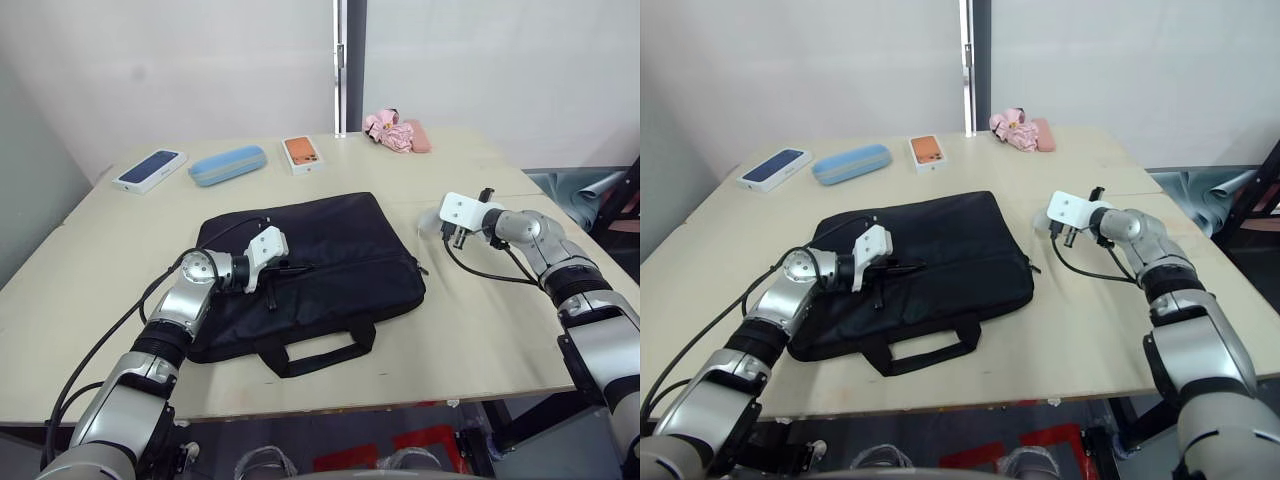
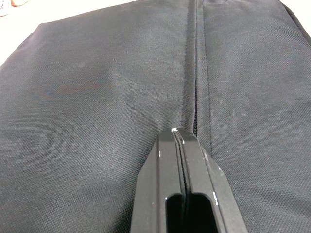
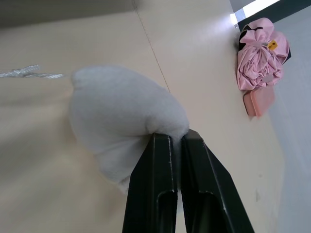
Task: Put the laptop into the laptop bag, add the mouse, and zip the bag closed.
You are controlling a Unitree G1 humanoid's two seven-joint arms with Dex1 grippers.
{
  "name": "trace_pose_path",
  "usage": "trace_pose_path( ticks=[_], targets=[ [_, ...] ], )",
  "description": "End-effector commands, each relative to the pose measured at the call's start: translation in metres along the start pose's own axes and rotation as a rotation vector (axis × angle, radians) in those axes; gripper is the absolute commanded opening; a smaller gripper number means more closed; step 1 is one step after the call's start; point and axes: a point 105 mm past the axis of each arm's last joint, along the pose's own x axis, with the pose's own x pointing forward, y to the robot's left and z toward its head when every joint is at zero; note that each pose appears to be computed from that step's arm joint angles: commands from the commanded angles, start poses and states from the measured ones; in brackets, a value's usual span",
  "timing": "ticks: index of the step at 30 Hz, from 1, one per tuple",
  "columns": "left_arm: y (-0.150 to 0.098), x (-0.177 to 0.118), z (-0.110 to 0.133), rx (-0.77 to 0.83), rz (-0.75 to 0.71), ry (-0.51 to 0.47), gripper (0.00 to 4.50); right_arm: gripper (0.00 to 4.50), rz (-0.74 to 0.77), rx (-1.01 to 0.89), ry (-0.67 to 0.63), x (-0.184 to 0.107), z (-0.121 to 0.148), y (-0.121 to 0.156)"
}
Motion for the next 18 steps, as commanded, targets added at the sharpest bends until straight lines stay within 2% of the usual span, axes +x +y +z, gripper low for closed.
trace_pose_path(
  ticks=[1,3,12,18],
  targets=[
    [-0.053,0.001,-0.083,-0.212,-0.140,0.281,0.00,0.12,-0.115,0.020,-0.034,-0.005,0.010,-0.030],
    [-0.053,0.001,-0.082,-0.212,-0.139,0.280,0.00,0.12,-0.112,0.022,-0.033,-0.005,0.009,-0.028],
    [-0.053,0.001,-0.083,-0.214,-0.132,0.278,0.00,0.12,0.153,0.085,-0.091,-0.009,0.011,0.013],
    [-0.054,0.002,-0.083,-0.218,-0.134,0.278,0.00,0.12,0.200,0.091,-0.087,-0.021,0.006,0.016]
  ],
)
